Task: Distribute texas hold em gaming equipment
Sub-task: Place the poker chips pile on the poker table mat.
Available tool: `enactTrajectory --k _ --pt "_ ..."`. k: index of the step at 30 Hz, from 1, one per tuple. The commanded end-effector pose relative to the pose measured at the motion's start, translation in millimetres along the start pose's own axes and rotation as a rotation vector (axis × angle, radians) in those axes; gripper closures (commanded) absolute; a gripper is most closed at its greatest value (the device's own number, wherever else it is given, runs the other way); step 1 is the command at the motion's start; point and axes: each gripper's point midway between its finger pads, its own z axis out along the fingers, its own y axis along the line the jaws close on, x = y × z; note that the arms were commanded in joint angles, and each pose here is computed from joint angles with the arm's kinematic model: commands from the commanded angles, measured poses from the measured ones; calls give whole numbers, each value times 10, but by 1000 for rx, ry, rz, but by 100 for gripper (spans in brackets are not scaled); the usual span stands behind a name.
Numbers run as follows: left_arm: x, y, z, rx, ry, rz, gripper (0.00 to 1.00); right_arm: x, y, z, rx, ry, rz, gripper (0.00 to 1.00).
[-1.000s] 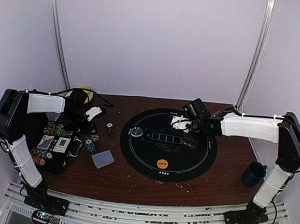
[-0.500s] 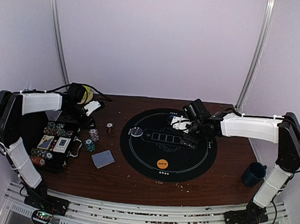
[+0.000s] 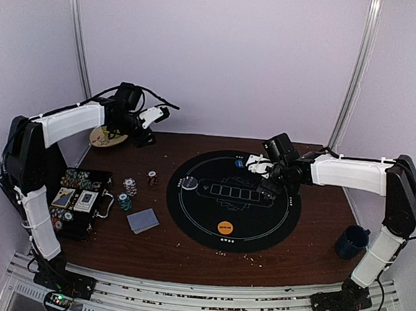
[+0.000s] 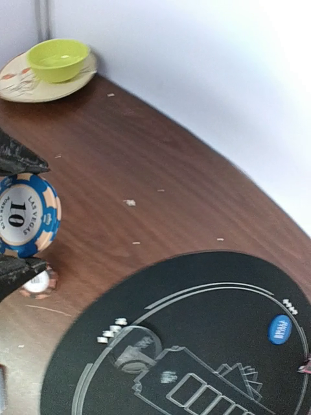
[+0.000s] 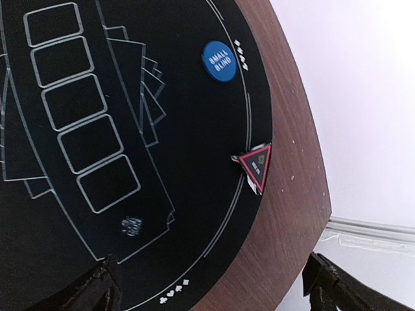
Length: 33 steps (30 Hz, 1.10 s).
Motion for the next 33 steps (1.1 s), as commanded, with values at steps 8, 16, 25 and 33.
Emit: enactTrajectory --k 8,16,25,33 --pt "-1045 -436 463 48 -111 128 79 538 -724 24 121 65 190 0" --pt "-1271 -1334 932 224 -164 143 80 730 -821 74 117 92 227 0" --pt "-1287 -2075 1250 386 -162 84 81 714 -780 95 96 83 225 0" --pt "-1062 -2221 1529 382 -87 36 80 650 -786 57 84 57 236 0"
